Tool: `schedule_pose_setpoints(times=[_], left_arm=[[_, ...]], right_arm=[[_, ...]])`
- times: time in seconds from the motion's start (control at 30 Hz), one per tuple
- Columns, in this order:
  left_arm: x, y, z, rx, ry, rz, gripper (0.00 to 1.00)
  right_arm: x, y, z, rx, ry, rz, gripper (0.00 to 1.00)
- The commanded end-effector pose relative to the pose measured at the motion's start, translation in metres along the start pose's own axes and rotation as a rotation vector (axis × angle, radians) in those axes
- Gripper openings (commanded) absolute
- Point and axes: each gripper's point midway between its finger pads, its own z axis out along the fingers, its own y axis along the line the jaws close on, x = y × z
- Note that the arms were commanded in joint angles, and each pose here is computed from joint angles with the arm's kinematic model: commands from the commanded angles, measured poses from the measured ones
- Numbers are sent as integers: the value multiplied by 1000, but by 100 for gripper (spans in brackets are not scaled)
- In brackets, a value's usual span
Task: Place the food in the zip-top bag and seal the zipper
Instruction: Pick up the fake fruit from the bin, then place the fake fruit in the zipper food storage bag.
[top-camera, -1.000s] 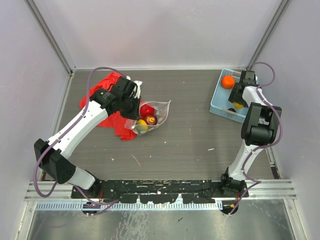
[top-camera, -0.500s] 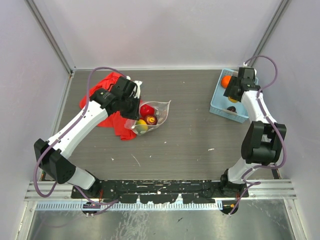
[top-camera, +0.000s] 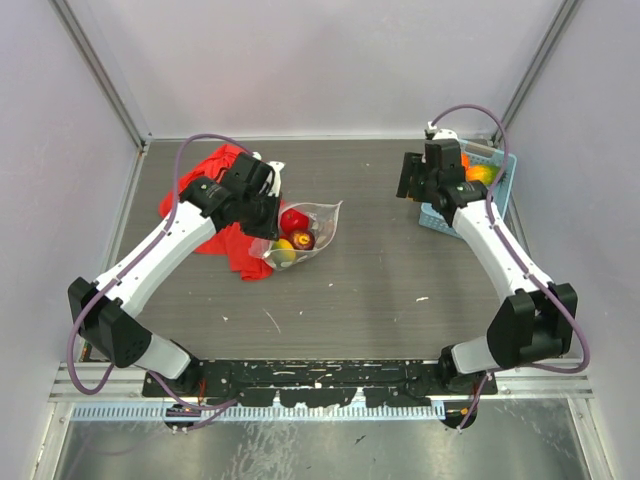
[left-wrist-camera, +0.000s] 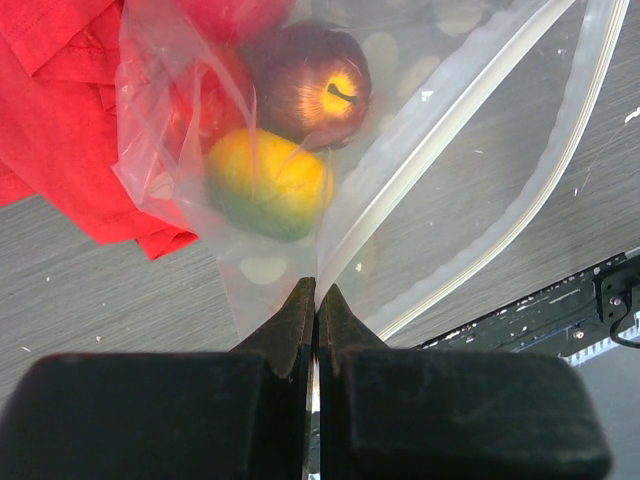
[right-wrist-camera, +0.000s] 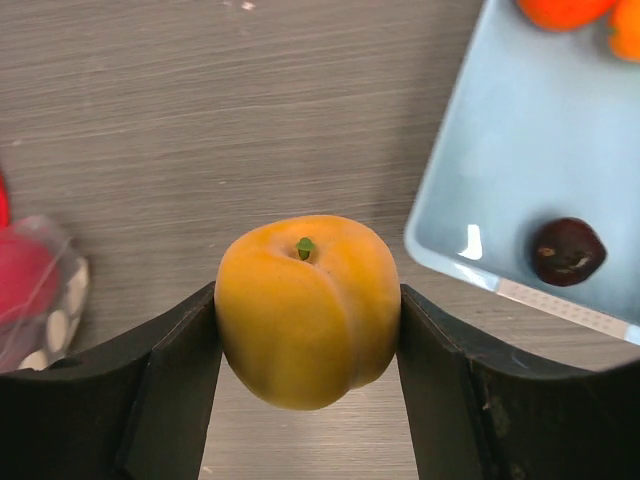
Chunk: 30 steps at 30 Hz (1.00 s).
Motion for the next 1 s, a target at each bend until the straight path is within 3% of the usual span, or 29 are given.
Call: schedule_pose_setpoints(times=[0.0, 0.3, 0.6, 0.97], left_arm=[[-15, -8, -8, 44, -62, -3, 0], [-14, -8, -6, 47, -54, -3, 0], [-14, -9, -7, 54, -55, -5, 0], [-15, -10, -8, 54, -60, -2, 0]], right_arm=[[-26, 37, -30, -107, -118, -11, 47], [-29, 120, -81, -384, -192, -77, 46], [-3, 216, -130, -689, -312, -258, 47], [41, 269, -127, -857, -301, -389, 49]])
